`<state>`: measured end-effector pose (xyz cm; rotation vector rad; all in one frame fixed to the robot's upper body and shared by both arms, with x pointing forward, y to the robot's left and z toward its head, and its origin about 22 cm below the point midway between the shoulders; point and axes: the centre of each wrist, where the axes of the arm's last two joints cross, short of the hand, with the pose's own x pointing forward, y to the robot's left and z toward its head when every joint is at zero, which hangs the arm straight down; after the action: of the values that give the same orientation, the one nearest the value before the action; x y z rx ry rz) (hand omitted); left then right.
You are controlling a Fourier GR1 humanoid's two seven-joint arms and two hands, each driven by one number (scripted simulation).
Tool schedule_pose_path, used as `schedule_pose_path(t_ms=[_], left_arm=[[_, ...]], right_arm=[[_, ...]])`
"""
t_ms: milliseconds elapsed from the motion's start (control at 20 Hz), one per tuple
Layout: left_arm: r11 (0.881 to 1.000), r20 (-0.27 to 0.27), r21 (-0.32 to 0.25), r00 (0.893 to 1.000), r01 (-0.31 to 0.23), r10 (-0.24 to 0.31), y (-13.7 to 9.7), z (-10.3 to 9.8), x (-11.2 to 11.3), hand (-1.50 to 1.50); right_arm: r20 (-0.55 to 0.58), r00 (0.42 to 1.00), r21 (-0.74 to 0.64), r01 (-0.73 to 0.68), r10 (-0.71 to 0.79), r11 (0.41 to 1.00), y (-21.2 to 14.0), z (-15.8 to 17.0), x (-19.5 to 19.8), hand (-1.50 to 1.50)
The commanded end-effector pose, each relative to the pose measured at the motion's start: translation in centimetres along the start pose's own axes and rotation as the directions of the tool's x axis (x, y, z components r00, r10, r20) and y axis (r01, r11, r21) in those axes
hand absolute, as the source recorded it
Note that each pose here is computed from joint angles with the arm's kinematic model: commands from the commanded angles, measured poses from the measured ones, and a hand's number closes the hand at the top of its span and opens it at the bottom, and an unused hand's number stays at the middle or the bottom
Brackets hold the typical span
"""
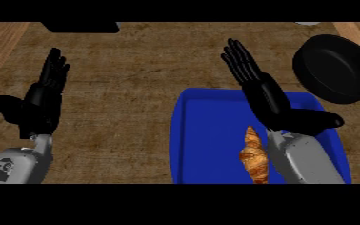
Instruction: Pick the croissant from the tray and place it in the pot
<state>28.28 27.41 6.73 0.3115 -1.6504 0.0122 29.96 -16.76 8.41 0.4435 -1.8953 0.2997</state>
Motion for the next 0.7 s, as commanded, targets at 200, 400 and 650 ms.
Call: schedule_pose_path(t_ms=[200, 400, 650], left_arm=[[0.996, 0.141, -0.041, 0.987, -0.078, 0.083, 0.0, -1.2, 2.7, 0.0], [0.985, 0.115, -0.091, 0.981, -0.148, 0.158, -1.2, -0.7, 1.9, 0.0], [0.98, 0.075, -0.108, 0.982, -0.164, 0.173, -1.5, -0.9, 0.7, 0.0]], right_arm=[[-0.06, 0.998, 0.383, 0.0, 0.025, 0.924, -9.8, -1.7, 5.4, 1.5], [-0.103, 0.831, 0.274, -0.504, 0.546, 0.819, -15.9, -0.1, 8.2, -1.5], [0.111, 0.868, 0.48, -0.474, 0.484, 0.739, -19.5, 4.2, 7.9, -1.5]])
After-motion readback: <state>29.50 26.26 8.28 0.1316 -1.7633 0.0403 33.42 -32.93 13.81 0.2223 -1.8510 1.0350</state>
